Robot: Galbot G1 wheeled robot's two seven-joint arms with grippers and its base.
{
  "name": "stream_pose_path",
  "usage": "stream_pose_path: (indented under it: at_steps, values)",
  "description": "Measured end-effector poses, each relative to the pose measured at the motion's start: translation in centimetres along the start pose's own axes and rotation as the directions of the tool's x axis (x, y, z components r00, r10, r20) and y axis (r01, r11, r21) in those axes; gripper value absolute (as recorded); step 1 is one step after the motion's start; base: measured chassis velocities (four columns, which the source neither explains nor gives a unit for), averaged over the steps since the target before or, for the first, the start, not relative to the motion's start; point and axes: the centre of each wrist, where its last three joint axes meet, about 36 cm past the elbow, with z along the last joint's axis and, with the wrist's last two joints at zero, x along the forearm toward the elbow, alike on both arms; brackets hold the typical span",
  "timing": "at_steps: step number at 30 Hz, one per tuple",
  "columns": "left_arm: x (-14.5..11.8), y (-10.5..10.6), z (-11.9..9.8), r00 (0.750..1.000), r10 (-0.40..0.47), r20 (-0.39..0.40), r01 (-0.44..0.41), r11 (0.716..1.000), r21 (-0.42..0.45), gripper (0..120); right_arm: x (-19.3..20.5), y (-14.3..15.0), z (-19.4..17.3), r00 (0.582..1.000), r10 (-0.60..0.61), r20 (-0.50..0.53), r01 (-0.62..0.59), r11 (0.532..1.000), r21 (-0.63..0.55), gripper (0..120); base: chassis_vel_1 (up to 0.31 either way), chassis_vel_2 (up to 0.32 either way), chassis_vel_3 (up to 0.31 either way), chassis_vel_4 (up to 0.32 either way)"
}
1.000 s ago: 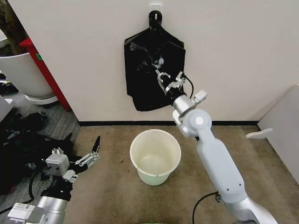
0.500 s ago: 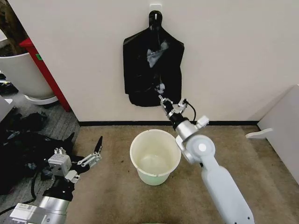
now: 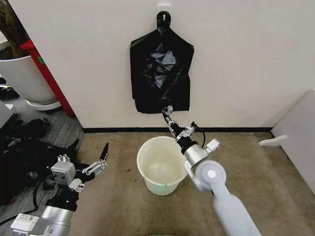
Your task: Place the garbage bag over the trash bin.
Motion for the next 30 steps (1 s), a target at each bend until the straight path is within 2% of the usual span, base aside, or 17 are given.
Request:
stream_pose_path:
  at_steps: [19, 30]
  values:
    - [-0.3, 0.1, -0.1, 1.000, 0.024, 0.011, -0.024, 1.000, -0.005, 100, 2.7, -0.6, 3.3, 0.999, 0.031, -0.015, -0.031, 0.999, 0.022, 0, 0.000, 0.000, 0.000, 0.000]
    - [-1.4, 0.5, -0.6, 0.995, 0.100, 0.021, -0.100, 0.994, -0.033, 100, 4.1, -1.0, 5.2, 0.998, 0.052, -0.028, -0.050, 0.996, 0.072, 0, 0.000, 0.000, 0.000, 0.000]
